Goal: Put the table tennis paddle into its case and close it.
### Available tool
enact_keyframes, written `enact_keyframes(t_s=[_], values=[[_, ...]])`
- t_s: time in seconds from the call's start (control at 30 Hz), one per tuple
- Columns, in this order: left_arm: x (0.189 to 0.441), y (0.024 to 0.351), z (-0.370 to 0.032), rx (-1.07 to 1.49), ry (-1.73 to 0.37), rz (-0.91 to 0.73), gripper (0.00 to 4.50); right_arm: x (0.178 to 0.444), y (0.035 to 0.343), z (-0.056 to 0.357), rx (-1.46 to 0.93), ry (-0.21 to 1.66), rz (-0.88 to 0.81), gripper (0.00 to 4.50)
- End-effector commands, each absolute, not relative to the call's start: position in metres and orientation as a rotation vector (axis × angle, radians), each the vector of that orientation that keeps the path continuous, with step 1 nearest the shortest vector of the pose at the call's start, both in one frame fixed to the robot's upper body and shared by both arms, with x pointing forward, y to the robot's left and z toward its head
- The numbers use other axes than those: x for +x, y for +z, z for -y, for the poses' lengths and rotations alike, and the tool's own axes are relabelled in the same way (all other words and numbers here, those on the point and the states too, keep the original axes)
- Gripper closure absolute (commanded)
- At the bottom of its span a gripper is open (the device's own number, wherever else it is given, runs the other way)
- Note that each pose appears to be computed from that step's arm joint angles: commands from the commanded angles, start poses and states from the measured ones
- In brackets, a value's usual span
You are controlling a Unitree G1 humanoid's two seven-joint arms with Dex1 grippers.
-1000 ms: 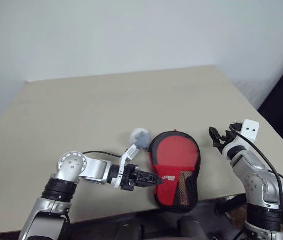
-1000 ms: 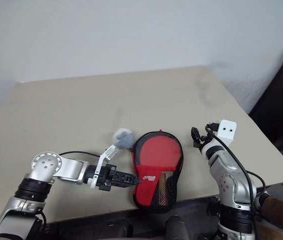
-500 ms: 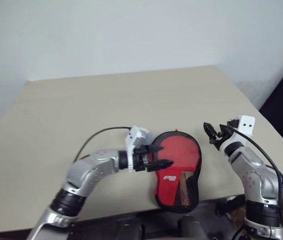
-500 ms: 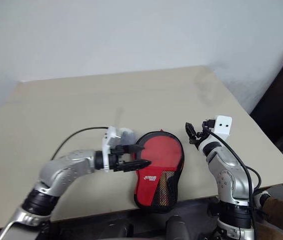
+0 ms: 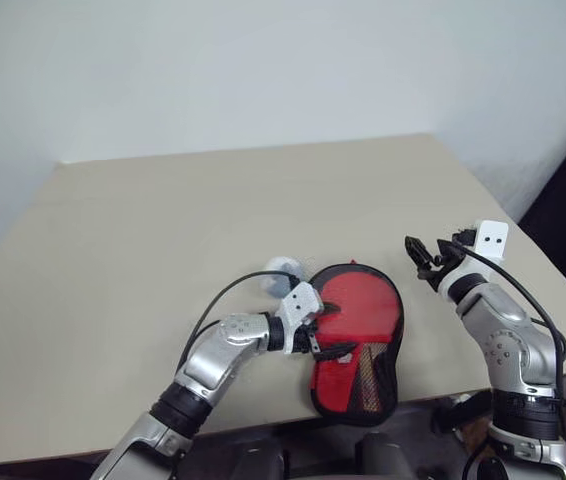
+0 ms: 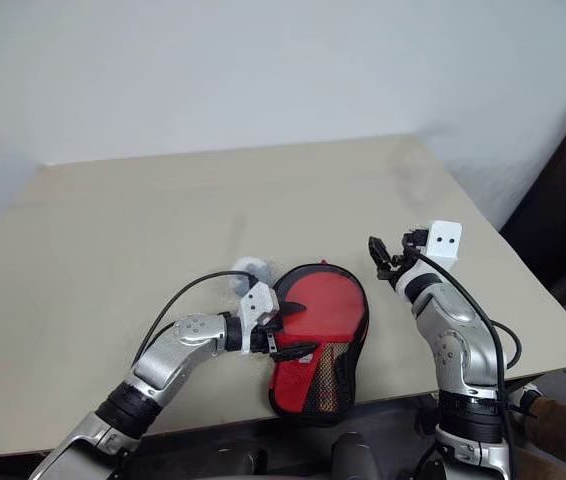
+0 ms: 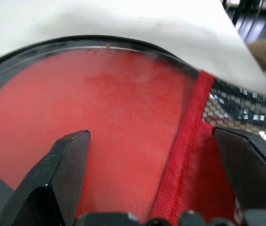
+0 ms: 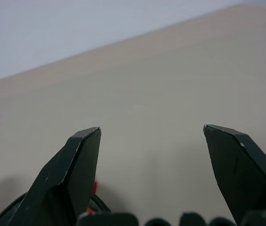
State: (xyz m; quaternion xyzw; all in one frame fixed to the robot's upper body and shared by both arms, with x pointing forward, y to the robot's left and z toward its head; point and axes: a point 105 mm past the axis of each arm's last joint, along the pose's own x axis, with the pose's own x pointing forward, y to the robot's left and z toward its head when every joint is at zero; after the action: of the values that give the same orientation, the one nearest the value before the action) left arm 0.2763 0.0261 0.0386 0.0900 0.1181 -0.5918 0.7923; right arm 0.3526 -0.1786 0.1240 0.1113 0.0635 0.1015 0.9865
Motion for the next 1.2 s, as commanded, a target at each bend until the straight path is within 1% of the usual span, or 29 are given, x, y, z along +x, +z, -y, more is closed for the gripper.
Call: enact_keyframes(t_s=[0.03,0.17,0.2,0.3,0.43,0.53,0.63,0.7,0.83,0.9,1.0,1.07,1.2], values=[[0.267,0.003,-0.039,0.232,-1.254,-0.388,0.07,0.364,0.158,0.162,0.238,0.324,-0.043,0.69],[0.264,-0.003,-0.036,0.227,-1.259,-0.405,0.07,0.366,0.175,0.123,0.301,0.575,-0.054,0.69],[0.264,-0.003,-0.036,0.226,-1.259,-0.406,0.07,0.366,0.177,0.118,0.308,0.614,-0.062,0.69],[0.265,-0.004,-0.033,0.212,-1.247,-0.411,0.07,0.371,0.174,0.084,0.288,0.790,-0.155,0.69],[0.266,-0.005,-0.030,0.203,-1.239,-0.416,0.07,0.381,0.170,0.054,0.319,0.926,-0.266,0.69],[0.267,-0.006,-0.030,0.187,-1.221,-0.420,0.07,0.386,0.161,0.036,0.298,0.987,-0.353,0.69],[0.268,-0.007,-0.030,0.168,-1.203,-0.428,0.07,0.392,0.150,0.026,0.332,1.012,-0.451,0.69],[0.269,-0.007,-0.031,0.167,-1.194,-0.429,0.07,0.392,0.139,0.021,0.251,1.025,-0.486,0.69],[0.270,-0.007,-0.032,0.168,-1.183,-0.427,0.07,0.385,0.130,0.008,0.111,1.116,-0.481,0.69],[0.271,-0.008,-0.033,0.167,-1.176,-0.428,0.07,0.380,0.125,0.003,0.089,1.154,-0.493,0.69],[0.271,-0.008,-0.033,0.168,-1.170,-0.429,0.07,0.376,0.117,-0.003,0.112,1.178,-0.555,0.69],[0.271,-0.008,-0.033,0.167,-1.169,-0.430,0.07,0.373,0.117,-0.008,0.144,1.201,-0.580,0.69],[0.271,-0.009,-0.033,0.153,-1.167,-0.441,0.07,0.366,0.115,-0.016,0.133,1.244,-0.604,0.69]])
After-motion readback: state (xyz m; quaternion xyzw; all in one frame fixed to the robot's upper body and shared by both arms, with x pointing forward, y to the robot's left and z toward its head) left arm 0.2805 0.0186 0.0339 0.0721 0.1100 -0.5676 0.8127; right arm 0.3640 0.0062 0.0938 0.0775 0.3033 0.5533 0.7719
